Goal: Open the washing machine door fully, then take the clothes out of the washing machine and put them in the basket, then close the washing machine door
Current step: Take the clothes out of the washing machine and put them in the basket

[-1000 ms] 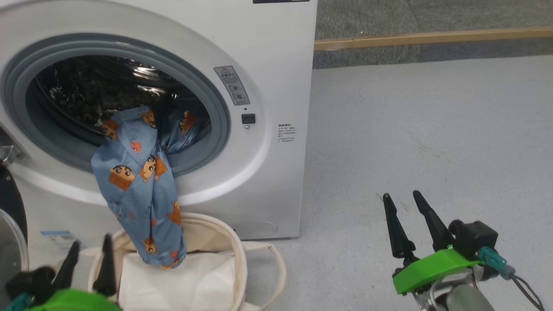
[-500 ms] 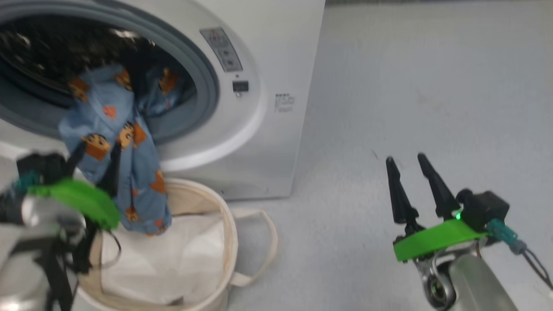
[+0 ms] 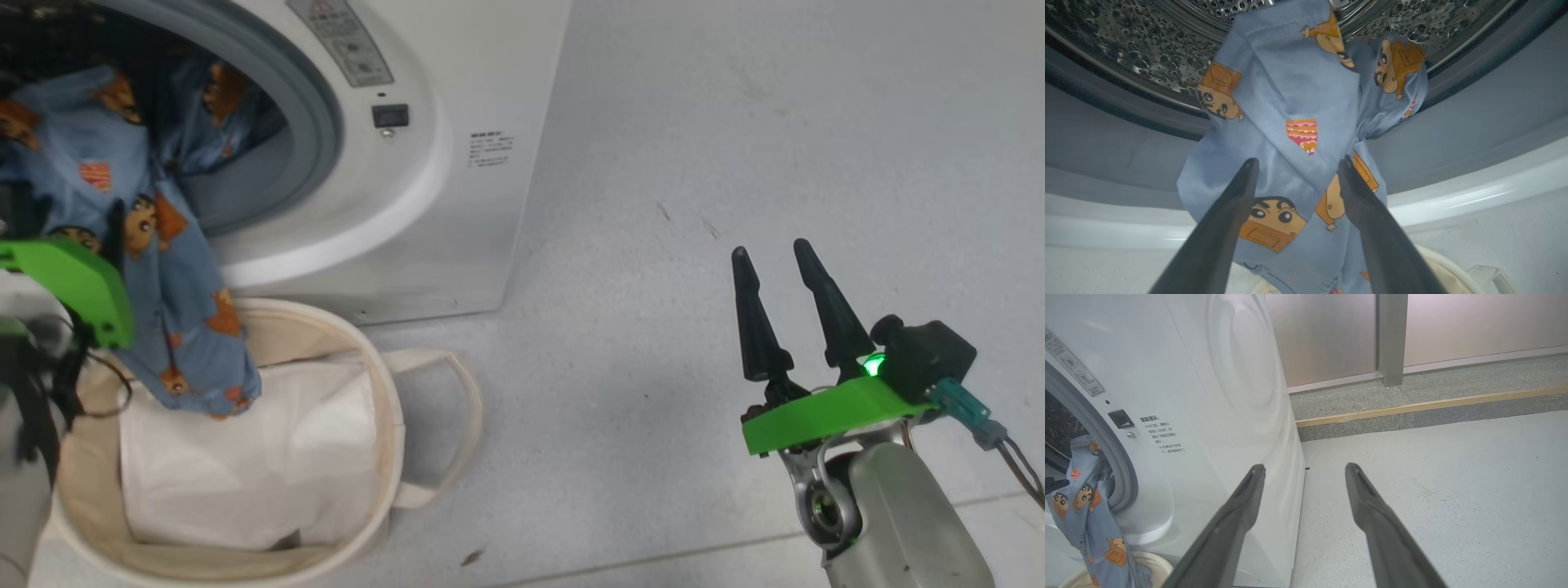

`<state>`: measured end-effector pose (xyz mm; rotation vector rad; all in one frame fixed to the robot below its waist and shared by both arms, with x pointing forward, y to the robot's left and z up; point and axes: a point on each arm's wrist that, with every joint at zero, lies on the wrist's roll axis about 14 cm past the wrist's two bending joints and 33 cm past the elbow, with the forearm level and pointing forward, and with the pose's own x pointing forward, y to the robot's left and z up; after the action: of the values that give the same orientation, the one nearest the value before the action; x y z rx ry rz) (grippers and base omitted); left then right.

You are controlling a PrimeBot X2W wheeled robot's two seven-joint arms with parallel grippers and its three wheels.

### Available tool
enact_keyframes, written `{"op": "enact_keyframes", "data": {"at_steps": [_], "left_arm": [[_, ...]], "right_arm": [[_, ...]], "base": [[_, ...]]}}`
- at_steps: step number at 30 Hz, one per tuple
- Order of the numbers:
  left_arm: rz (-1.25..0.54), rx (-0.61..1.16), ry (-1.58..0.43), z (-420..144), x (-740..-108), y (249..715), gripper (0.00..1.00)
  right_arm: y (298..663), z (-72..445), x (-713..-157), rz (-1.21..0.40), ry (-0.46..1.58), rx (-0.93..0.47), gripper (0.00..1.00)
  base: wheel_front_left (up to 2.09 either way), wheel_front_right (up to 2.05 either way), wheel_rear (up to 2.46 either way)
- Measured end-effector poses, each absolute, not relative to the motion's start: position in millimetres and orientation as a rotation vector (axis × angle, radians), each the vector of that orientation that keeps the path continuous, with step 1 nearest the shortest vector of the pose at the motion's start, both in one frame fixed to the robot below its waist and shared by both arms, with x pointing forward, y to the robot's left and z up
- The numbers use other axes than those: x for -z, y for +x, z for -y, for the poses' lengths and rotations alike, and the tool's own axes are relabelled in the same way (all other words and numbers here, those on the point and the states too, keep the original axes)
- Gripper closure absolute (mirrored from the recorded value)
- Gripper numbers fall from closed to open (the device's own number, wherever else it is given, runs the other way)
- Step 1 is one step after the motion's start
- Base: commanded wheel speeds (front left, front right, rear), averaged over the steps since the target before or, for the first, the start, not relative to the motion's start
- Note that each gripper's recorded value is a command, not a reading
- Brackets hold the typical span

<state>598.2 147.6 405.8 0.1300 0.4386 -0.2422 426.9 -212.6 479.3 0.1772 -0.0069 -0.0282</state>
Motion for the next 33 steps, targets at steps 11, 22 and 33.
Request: {"op": "enact_keyframes", "data": {"at_steps": [11, 22, 33], "left_arm": [[-0.561, 0.178, 0.045, -152.0, -370.7, 624.5, 0.0], [-0.629, 0.186, 0.015, -146.6, -352.1, 620.9, 1.0], [-0.519, 0.197, -0.009, -142.9, -383.3, 607.9, 1.0]], "right_arm": [[436.9, 217.4, -456.0, -0.046, 0.161, 0.043, 0.0], [444.5, 217.4, -449.9, -0.055, 0.148, 0.041, 0.0], [443.6, 220.1, -472.7, 0.008, 0.155, 0.049, 0.0]], "base": [[0.0, 0.0, 0.0], [0.0, 0.0, 0.0], [0.0, 0.0, 0.0]]}}
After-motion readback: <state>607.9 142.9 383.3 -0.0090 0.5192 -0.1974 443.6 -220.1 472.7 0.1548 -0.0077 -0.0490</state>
